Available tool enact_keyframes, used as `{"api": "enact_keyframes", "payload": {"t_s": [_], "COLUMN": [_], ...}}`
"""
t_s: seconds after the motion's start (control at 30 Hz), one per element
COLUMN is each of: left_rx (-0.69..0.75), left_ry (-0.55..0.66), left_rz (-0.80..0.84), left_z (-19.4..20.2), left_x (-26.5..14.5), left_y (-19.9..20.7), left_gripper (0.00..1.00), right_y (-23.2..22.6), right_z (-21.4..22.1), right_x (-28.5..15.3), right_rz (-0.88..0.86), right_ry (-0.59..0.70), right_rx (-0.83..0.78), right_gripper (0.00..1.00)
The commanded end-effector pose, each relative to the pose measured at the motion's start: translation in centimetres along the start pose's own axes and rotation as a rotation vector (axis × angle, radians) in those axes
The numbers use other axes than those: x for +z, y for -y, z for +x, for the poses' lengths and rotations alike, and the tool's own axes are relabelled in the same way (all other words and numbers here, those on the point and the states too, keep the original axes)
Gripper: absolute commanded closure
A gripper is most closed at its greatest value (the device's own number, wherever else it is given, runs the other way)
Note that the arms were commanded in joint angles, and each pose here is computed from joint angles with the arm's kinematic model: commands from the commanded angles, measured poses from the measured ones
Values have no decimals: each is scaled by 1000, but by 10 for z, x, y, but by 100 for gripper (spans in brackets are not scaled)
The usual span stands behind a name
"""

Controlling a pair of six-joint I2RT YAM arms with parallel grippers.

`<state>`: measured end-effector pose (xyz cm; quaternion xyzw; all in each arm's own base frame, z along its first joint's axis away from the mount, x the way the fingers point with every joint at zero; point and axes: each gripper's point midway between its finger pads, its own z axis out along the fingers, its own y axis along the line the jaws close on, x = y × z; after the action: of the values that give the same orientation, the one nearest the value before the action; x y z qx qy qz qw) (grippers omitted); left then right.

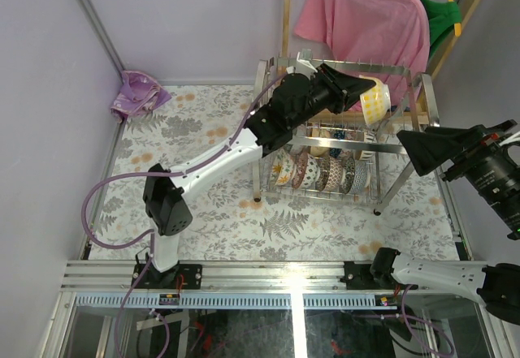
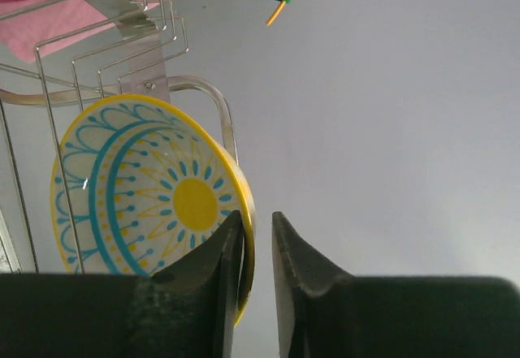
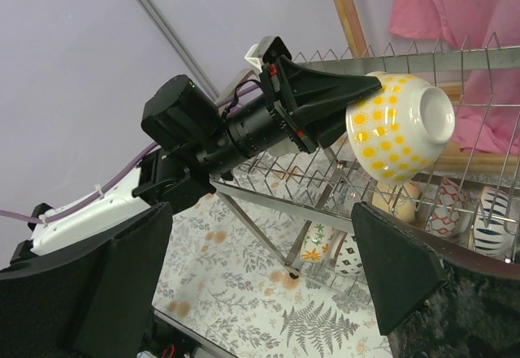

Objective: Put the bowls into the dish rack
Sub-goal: Turn the bowl upside down on the dish rack.

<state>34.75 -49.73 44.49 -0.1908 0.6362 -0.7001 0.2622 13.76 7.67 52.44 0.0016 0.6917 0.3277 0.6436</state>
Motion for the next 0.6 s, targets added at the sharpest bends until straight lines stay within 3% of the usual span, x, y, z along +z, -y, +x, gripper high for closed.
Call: {"api": "enact_keyframes", "payload": {"t_s": [0.0,0.4,0.57], "left_rx": [-35,-26,-14], "left_ry": [-40,-16,-1], "left_rz": [-39,-52,-60], "left_z": [-4,-10,-12], "left_x": [-5,-21,-28], "left_y": [-20,-22,-18], "left_gripper": [76,57,55], "right_y": [-1,3,0], "right_z": [-10,0,-5], "right_x": [2,35,47], "right_rz": [-2,145,195], "right_ry": [45,-29,-46], "right_rx": [-2,-169,-228], "right_gripper": [1,1,0]}}
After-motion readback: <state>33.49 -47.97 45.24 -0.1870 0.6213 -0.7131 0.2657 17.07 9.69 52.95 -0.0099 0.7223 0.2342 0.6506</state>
